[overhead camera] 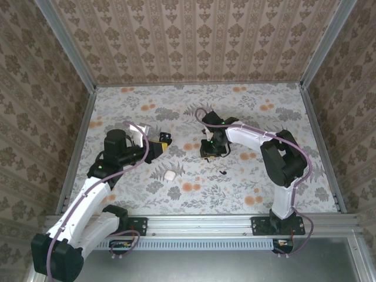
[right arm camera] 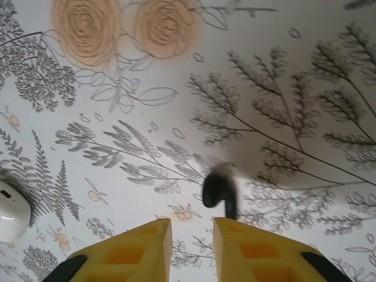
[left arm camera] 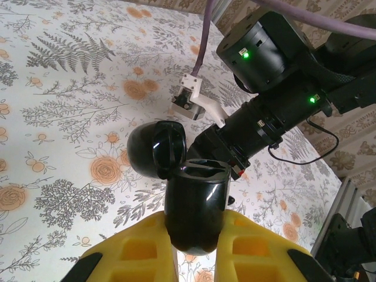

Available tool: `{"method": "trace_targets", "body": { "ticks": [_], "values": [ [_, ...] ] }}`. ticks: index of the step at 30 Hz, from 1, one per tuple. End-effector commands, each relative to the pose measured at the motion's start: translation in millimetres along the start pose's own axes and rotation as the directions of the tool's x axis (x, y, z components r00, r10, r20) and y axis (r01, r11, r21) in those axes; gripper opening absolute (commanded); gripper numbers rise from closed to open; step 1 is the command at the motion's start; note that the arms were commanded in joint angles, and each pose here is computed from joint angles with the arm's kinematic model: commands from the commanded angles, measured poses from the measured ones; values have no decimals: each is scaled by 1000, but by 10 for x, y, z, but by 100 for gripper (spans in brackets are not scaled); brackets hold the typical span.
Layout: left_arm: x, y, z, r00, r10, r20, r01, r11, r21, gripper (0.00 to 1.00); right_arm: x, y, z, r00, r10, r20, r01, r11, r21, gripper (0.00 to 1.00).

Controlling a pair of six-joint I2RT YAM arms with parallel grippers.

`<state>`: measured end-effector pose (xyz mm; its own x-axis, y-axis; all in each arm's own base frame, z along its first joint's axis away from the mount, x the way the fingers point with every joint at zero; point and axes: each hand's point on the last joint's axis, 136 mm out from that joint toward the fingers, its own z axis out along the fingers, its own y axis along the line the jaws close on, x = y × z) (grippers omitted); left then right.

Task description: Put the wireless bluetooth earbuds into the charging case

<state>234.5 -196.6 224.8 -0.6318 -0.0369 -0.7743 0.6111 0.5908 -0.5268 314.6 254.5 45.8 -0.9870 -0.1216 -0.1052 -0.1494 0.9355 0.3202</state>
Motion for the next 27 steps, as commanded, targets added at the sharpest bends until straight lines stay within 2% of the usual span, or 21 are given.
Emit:
{"method": "trace_targets", "body": {
  "ticks": [1, 9, 27],
  "values": [
    [2, -12, 1, 1000, -4, 15, 4, 1000, 3, 0, 50, -93, 45, 999, -26, -36, 30, 994, 102, 26],
    [26, -3, 14, 1000, -8, 13, 8, 1000, -1, 0, 33, -132, 105, 997, -46, -56, 55, 981, 188, 26],
    [35, 16, 68, 1000, -13, 0, 13, 1000, 2, 0, 6, -141, 160, 996, -55, -76, 70, 973, 219, 27]
  ]
}}
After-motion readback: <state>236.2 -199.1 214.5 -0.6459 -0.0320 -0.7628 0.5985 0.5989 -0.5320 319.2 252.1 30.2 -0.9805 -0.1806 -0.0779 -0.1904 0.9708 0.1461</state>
